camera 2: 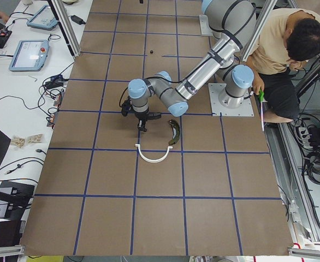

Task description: Place bearing gear from tray to pile

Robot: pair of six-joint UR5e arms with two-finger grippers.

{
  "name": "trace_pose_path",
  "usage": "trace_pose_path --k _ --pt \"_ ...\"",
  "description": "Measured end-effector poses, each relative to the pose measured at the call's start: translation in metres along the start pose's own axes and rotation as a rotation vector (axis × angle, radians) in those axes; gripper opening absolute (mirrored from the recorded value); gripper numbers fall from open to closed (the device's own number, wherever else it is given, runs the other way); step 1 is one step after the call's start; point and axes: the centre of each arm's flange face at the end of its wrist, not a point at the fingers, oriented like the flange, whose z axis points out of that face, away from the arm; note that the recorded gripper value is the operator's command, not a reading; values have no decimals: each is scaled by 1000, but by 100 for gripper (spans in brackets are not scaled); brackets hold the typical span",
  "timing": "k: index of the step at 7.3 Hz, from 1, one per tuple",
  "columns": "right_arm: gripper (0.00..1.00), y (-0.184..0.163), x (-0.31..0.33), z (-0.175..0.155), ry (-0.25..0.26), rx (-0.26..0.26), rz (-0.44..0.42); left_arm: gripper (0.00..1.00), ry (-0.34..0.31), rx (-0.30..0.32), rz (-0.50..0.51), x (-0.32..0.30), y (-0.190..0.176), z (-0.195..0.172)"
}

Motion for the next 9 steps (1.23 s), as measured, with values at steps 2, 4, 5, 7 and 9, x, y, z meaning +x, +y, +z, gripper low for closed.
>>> trace_pose_path --k 2,4,5,7,9 --pt "100 30 60 -3 1 11 -45 92 -27 30 47 53 -22 -29" --pt "100 49 94 -14 -8 143 -7 100 -43 69 7 170 -55 -60" --pt "100 45 98 -24 -5 193 1 100 -43 94 -56 239 -70 -74" --pt "100 32 101 -30 11 202 4 100 -5 116 -196 369 -83 -87" --pt "100 29 101 -29 15 194 4 100 104 64 -326 463 -81 -64"
